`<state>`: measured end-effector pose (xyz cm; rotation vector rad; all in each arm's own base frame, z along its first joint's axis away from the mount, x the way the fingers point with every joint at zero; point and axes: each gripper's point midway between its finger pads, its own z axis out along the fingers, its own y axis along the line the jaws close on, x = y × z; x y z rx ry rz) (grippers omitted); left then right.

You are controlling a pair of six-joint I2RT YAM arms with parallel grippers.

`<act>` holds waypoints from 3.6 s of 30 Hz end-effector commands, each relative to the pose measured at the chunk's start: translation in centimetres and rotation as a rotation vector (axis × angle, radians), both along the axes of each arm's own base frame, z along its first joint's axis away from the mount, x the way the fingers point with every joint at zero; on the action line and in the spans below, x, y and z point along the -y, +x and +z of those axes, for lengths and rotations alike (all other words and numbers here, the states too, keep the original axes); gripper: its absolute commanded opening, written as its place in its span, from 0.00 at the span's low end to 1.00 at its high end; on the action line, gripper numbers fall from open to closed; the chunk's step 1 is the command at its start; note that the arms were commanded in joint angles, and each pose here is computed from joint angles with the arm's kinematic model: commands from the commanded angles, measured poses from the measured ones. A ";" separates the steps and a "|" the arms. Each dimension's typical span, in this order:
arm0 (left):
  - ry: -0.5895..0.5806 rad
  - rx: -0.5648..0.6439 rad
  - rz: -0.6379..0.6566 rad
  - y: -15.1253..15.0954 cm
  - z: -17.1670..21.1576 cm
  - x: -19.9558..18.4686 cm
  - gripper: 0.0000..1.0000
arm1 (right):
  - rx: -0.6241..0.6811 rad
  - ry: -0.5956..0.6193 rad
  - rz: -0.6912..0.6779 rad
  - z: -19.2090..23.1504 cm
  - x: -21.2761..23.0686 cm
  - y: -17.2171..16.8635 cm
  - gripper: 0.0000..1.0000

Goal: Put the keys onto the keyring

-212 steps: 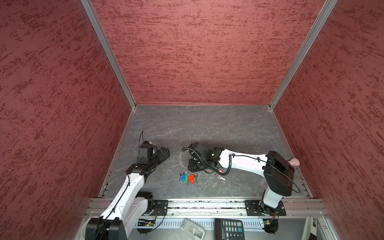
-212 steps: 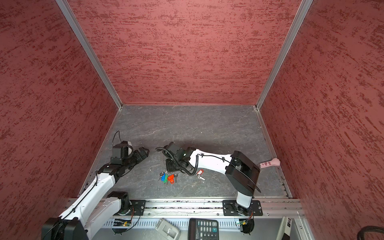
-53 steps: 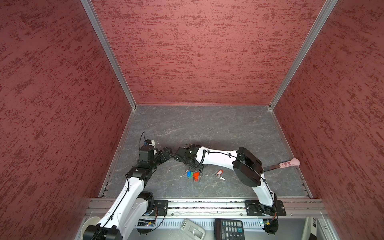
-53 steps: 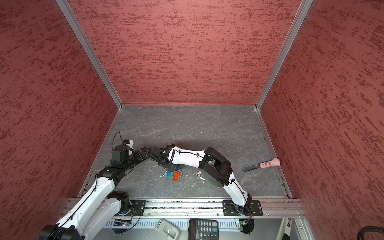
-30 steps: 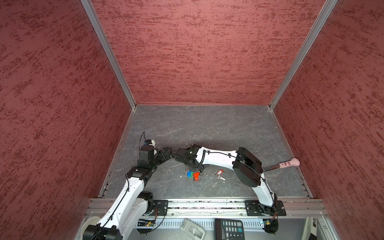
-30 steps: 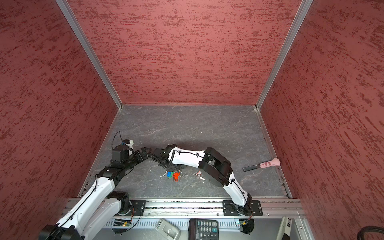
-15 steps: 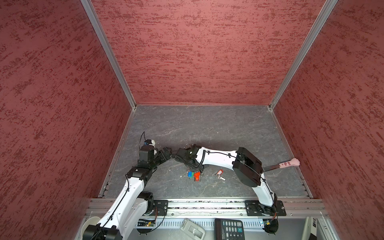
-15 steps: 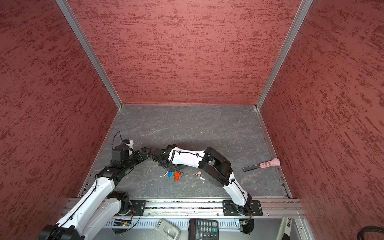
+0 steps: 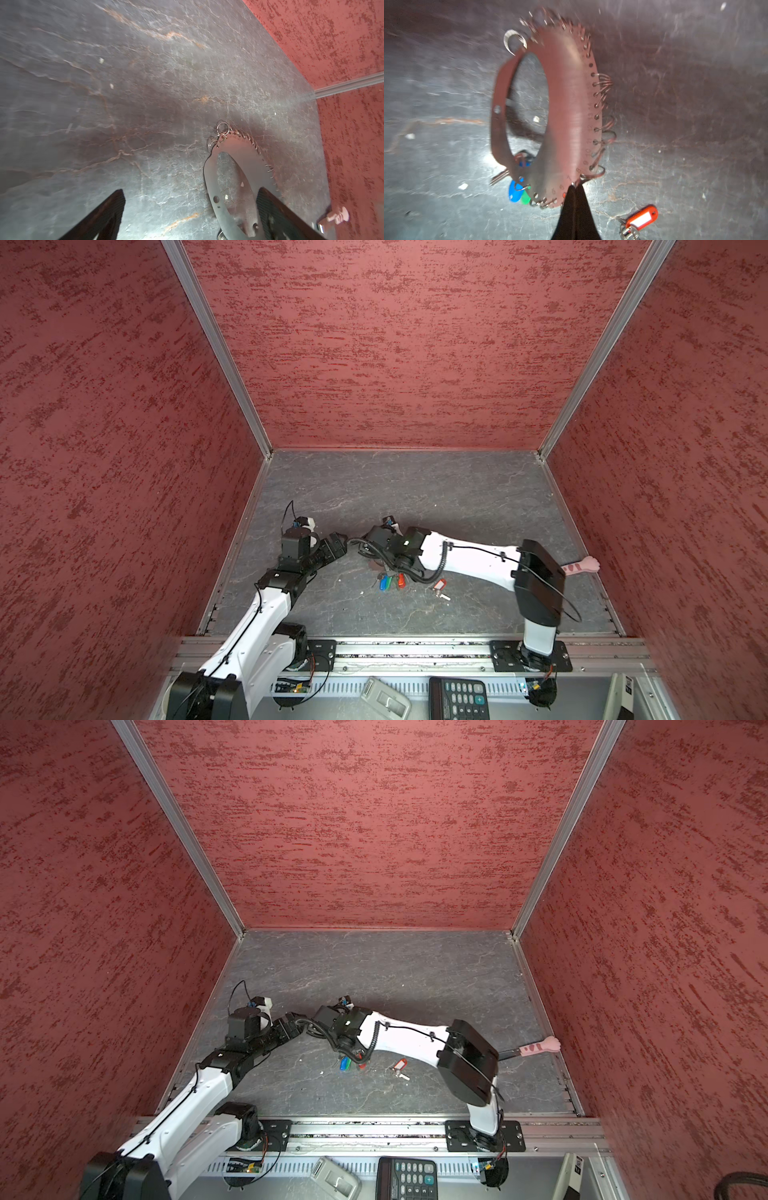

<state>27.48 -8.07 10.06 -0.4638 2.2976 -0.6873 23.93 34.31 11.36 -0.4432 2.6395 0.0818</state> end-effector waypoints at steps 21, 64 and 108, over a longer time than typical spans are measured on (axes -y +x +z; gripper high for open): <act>-0.023 0.614 -0.684 -1.8 9.8 14.8 0.75 | 0.417 0.638 0.387 12.1 3.2 -0.2 0.00; -0.159 0.741 -1.326 -10.1 5.1 21.0 0.23 | 0.555 0.899 0.701 7.9 4.4 -6.5 0.00; -0.006 0.709 -1.302 -9.2 4.3 20.5 0.00 | 0.468 0.867 0.707 5.9 5.0 -6.1 0.15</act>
